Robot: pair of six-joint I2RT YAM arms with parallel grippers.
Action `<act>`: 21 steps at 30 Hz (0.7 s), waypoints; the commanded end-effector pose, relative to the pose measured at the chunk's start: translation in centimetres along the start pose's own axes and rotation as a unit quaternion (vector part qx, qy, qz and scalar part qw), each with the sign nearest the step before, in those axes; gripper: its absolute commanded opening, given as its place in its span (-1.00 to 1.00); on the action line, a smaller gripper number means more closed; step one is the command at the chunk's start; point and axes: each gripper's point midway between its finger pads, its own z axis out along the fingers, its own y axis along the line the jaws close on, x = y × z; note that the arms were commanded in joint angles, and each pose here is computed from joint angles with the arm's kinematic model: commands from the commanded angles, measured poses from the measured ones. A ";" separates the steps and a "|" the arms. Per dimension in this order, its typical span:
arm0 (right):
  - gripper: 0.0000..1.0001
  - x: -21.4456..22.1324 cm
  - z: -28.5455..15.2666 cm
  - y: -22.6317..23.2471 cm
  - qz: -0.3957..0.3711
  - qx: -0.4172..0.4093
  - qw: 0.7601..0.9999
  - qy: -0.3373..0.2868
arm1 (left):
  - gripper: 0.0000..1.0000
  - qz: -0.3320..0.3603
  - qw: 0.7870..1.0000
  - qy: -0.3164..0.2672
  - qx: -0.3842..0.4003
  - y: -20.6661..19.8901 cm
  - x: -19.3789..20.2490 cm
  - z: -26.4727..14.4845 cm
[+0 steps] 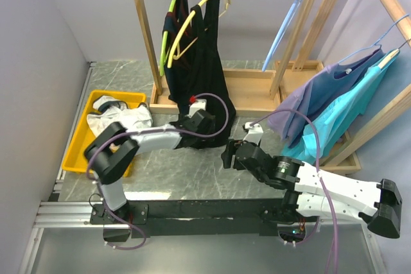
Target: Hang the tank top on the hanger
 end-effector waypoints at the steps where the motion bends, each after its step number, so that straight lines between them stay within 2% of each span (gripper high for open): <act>1: 0.57 -0.7 -0.6 0.0 0.025 -0.011 0.999 -0.021 | 0.99 -0.032 0.998 -0.040 0.020 -2.9 -3.3 1.6; 4: 0.57 -0.8 -0.8 -0.2 0.027 -0.010 0.999 -0.024 | 0.99 -0.037 0.999 -0.028 0.016 -3.6 -2.5 3.2; 7: 0.57 -1.1 -1.2 -0.3 0.029 -0.011 0.999 -0.028 | 0.81 -0.045 0.999 -0.016 0.015 -4.1 -1.3 5.0; 10: 0.57 -1.6 -1.9 -0.5 0.032 -0.013 0.999 -0.035 | 0.12 -0.050 0.998 -0.004 0.030 -5.3 -0.6 6.0; 11: 0.57 -1.8 -2.0 -0.6 0.031 -0.013 0.999 -0.039 | -0.42 -0.050 0.998 -0.004 0.037 -5.9 -0.8 6.2; 12: 0.57 -2.1 -2.4 -0.5 0.034 -0.017 0.998 -0.042 | -0.71 -0.049 0.998 -0.001 0.041 -6.3 -1.1 6.1; 14: 0.56 -2.5 -2.7 -0.5 0.035 -0.019 0.998 -0.048 | -0.98 -0.050 0.997 -0.018 0.056 -7.6 -3.5 5.4; 16: 0.56 -3.0 -3.2 -0.5 0.036 -0.023 0.998 -0.052 | -0.98 -0.050 0.996 -0.039 0.069 -8.4 -5.8 4.3; 21: 0.56 -4.0 -3.7 -0.3 0.039 -0.027 0.997 -0.066 | -0.98 -0.060 0.983 -0.139 0.102 -10.5 -16.7 0.9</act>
